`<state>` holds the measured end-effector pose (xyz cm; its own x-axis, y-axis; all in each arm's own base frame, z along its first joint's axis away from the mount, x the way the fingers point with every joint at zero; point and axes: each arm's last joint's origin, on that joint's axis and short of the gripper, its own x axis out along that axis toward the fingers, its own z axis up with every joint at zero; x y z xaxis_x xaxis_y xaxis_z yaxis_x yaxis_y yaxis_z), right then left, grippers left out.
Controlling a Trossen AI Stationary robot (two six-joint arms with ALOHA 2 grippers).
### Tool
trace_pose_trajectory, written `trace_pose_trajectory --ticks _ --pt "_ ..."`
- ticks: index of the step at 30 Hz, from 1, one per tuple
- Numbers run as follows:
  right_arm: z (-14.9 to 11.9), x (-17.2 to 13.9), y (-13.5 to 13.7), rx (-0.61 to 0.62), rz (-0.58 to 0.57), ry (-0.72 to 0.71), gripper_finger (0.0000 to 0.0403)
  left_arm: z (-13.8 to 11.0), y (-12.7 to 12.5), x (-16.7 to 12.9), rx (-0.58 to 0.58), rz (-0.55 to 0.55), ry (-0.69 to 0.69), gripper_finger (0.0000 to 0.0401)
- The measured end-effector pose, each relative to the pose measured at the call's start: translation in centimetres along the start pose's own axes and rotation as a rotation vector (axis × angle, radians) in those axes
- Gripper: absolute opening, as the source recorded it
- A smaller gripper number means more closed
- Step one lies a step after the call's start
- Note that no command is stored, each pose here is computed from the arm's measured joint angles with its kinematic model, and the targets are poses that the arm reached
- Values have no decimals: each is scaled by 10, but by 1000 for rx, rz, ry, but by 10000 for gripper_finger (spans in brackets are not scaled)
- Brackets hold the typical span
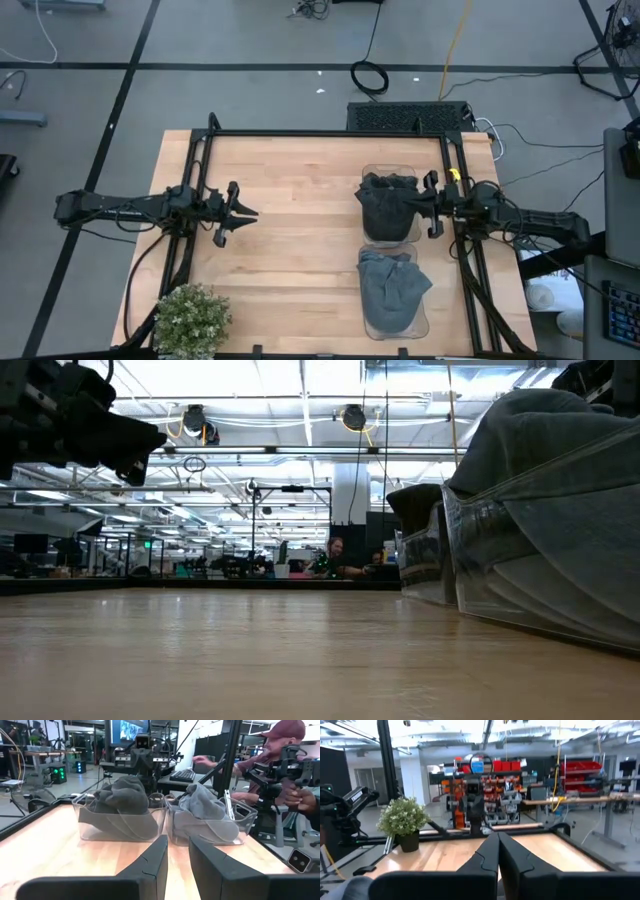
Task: Pick & Place hat
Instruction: Return to Home Position
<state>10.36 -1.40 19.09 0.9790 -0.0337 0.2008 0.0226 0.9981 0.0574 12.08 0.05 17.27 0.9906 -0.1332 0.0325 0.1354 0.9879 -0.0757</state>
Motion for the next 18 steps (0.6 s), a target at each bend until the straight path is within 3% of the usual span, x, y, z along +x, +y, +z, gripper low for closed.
trace_pose_trajectory --ticks 6,14,18 --pt "4 -9 1 -33 -13 -44 0 -3 1 0 7 7 24 86" --pt "-9 -11 -2 -4 -106 84 0 -1 6 -2 29 73 7 86" --pt "-7 -11 -2 -13 -110 61 0 0 9 -3 47 102 -2 86"
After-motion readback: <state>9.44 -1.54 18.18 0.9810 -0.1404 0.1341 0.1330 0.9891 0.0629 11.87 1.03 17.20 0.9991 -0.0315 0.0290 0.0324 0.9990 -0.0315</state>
